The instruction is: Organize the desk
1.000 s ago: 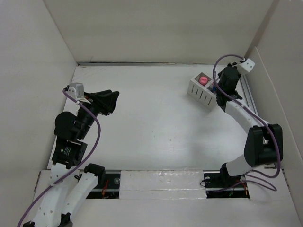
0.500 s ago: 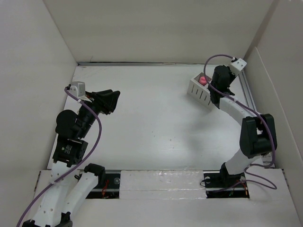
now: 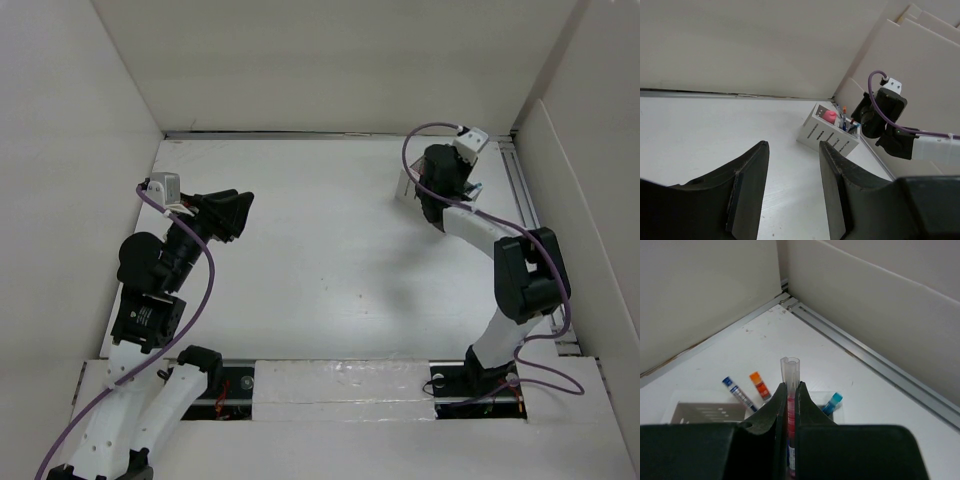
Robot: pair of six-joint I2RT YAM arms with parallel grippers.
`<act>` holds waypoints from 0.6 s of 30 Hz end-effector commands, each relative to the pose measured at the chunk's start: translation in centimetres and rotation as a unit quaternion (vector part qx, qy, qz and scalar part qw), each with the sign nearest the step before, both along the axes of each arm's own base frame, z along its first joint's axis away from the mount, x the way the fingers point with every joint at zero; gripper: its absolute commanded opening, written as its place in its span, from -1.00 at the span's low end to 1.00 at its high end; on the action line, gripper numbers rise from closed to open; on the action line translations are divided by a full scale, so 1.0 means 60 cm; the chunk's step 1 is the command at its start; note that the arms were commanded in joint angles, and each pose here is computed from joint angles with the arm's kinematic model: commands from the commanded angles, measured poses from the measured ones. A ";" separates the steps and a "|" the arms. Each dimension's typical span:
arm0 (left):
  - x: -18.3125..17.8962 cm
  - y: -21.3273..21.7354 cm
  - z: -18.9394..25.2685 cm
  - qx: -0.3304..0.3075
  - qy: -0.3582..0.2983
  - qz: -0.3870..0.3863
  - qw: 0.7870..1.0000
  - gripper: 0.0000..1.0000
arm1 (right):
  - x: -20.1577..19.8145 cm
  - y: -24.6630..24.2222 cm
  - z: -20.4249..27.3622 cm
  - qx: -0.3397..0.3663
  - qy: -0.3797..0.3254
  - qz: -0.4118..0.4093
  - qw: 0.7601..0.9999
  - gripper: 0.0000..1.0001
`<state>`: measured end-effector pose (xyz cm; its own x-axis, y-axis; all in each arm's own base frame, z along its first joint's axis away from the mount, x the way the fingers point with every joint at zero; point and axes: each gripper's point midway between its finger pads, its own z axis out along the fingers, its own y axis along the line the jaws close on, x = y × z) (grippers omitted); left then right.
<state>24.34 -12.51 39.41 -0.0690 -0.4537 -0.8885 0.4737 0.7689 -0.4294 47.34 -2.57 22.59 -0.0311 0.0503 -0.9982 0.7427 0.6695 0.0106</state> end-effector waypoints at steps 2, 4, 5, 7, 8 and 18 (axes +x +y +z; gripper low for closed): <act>-0.001 -0.002 0.017 -0.007 -0.023 -0.005 1.000 -0.20 | -0.010 0.042 0.020 0.007 -0.029 0.004 1.000 -0.97; -0.002 -0.003 0.018 -0.007 -0.022 -0.008 1.000 -0.20 | -0.015 0.063 0.009 0.008 -0.024 0.017 1.000 -0.97; -0.002 -0.004 0.016 -0.007 -0.022 -0.008 1.000 -0.20 | -0.017 0.062 0.004 0.007 -0.020 0.013 1.000 -0.96; -0.003 -0.004 0.018 -0.008 -0.023 -0.010 1.000 -0.20 | -0.020 0.067 -0.010 0.006 -0.011 0.012 1.000 -0.94; -0.002 -0.004 0.017 -0.008 -0.022 -0.009 1.000 -0.20 | -0.022 0.074 -0.014 0.006 -0.008 0.014 1.000 -0.93; -0.001 -0.008 0.015 -0.008 -0.019 -0.016 1.000 -0.20 | -0.026 0.131 -0.055 -0.017 0.030 0.032 0.999 -0.99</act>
